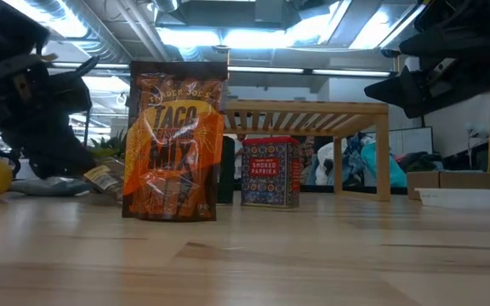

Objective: Shelf spices
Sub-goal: Put the orange seasoning pack on the shelf

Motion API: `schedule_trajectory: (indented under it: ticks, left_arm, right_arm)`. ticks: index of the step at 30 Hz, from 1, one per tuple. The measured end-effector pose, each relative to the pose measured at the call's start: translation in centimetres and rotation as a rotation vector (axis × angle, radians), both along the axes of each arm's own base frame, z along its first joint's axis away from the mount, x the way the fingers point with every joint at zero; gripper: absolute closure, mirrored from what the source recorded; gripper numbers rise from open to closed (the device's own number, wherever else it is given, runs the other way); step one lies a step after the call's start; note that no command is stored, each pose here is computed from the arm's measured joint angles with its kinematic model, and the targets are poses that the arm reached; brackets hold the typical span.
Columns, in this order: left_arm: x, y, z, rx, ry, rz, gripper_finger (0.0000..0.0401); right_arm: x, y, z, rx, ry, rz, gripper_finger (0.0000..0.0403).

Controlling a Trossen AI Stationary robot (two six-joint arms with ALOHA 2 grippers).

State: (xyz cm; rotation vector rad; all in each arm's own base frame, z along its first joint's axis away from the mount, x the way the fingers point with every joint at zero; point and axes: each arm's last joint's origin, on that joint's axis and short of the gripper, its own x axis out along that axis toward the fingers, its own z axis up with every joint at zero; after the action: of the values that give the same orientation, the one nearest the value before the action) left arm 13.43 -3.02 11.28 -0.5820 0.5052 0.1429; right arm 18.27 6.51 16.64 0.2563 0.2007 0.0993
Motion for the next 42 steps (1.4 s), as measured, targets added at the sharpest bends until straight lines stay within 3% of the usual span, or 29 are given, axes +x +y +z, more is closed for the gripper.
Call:
schedule_trajectory:
  ticks: [13,21,33,42]
  left_arm:
    - [-1.9,0.7,2.1,-0.004,-0.095,0.044,0.0401]
    - [-2.8,1.0,3.9,0.017,0.005,0.080,0.0401]
    - [-2.7,1.0,8.6,0.089,-0.104,0.029,0.0401]
    - [-2.9,1.0,11.7,0.141,-0.189,-0.001,0.0401]
  right_arm:
    - [0.0,0.0,0.0,0.019,0.002,-0.003,0.0035]
    - [0.0,0.0,0.0,0.025,0.003,-0.004,0.0036]
    - [0.0,0.0,0.0,0.026,0.002,-0.009,0.0036]
    - [0.6,-0.2,1.2,0.009,-0.046,-0.140,0.0036]
